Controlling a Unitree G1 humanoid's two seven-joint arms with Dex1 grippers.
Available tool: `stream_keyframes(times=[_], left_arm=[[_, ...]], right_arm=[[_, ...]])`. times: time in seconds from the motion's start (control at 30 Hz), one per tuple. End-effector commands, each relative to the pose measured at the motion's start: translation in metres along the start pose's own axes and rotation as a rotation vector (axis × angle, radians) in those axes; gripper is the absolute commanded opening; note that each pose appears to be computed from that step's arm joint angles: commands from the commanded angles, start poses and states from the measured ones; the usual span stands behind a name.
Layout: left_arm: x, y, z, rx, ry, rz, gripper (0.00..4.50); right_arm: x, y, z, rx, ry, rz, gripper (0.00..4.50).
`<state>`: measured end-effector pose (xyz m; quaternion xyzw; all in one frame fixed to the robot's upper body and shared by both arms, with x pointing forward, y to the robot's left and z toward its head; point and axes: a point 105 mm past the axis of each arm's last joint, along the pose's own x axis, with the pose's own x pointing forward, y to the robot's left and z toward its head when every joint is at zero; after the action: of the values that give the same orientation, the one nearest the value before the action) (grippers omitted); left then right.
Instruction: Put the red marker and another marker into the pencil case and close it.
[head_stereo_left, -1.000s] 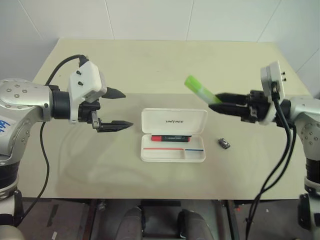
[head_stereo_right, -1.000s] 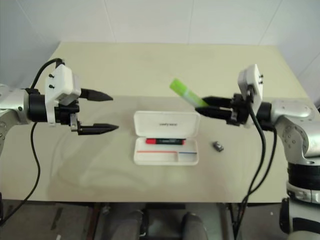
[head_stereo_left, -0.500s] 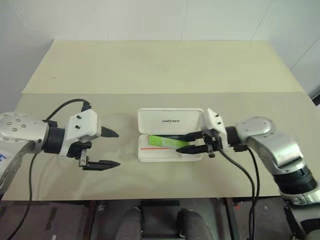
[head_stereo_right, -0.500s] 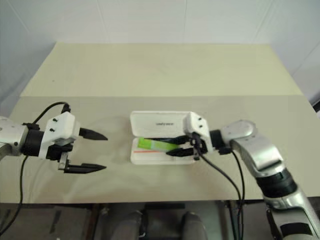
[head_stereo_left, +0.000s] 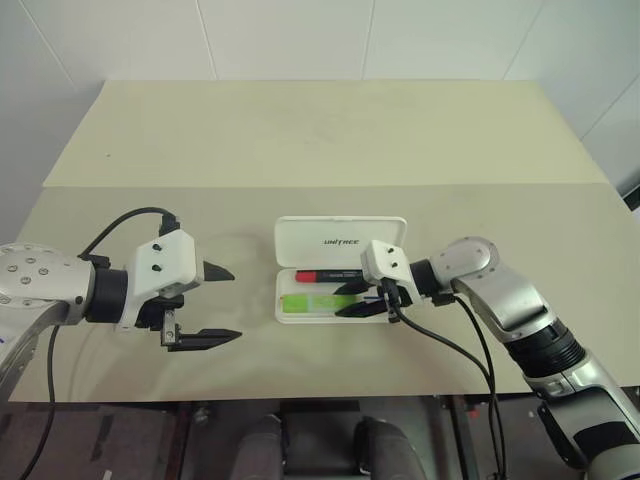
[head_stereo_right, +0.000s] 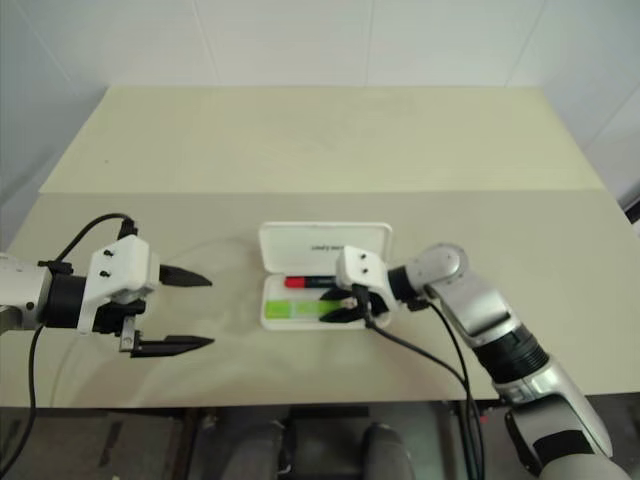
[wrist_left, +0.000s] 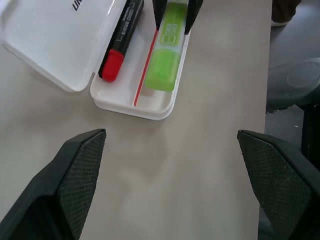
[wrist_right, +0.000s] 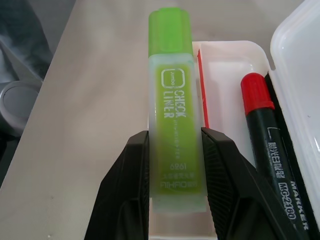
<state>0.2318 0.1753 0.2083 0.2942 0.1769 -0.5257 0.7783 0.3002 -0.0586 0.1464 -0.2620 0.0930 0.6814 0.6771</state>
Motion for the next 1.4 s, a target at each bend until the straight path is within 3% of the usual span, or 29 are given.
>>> stream_keyframes(times=[0.03, 0.27, 0.53, 0.7, 0.87, 1.03, 1.4], left_arm=[[-0.006, -0.001, 0.008, 0.043, 0.003, 0.029, 4.50], [0.005, 0.005, 0.021, 0.077, -0.052, 0.018, 4.50], [0.018, -0.004, 0.045, 0.164, -0.172, -0.113, 4.50], [0.038, -0.007, 0.055, 0.160, -0.236, -0.160, 4.50], [0.057, -0.006, 0.065, 0.165, -0.262, -0.142, 4.50], [0.070, -0.004, 0.065, 0.164, -0.255, -0.127, 4.50], [0.069, -0.002, 0.063, 0.160, -0.249, -0.124, 4.50]], right_arm=[[0.002, -0.001, 0.009, -0.040, -0.019, 0.013, 2.12], [-0.001, -0.002, 0.009, -0.041, -0.012, -0.010, 4.49], [-0.060, 0.018, 0.013, 0.036, -0.034, -0.095, 4.49], [-0.121, 0.020, -0.006, 0.166, 0.047, -0.383, 4.49], [-0.150, 0.011, -0.037, 0.267, 0.156, -0.652, 4.49], [-0.151, 0.002, -0.060, 0.392, 0.186, -0.808, 4.49], [-0.128, -0.001, -0.070, 0.492, 0.168, -0.839, 4.49]])
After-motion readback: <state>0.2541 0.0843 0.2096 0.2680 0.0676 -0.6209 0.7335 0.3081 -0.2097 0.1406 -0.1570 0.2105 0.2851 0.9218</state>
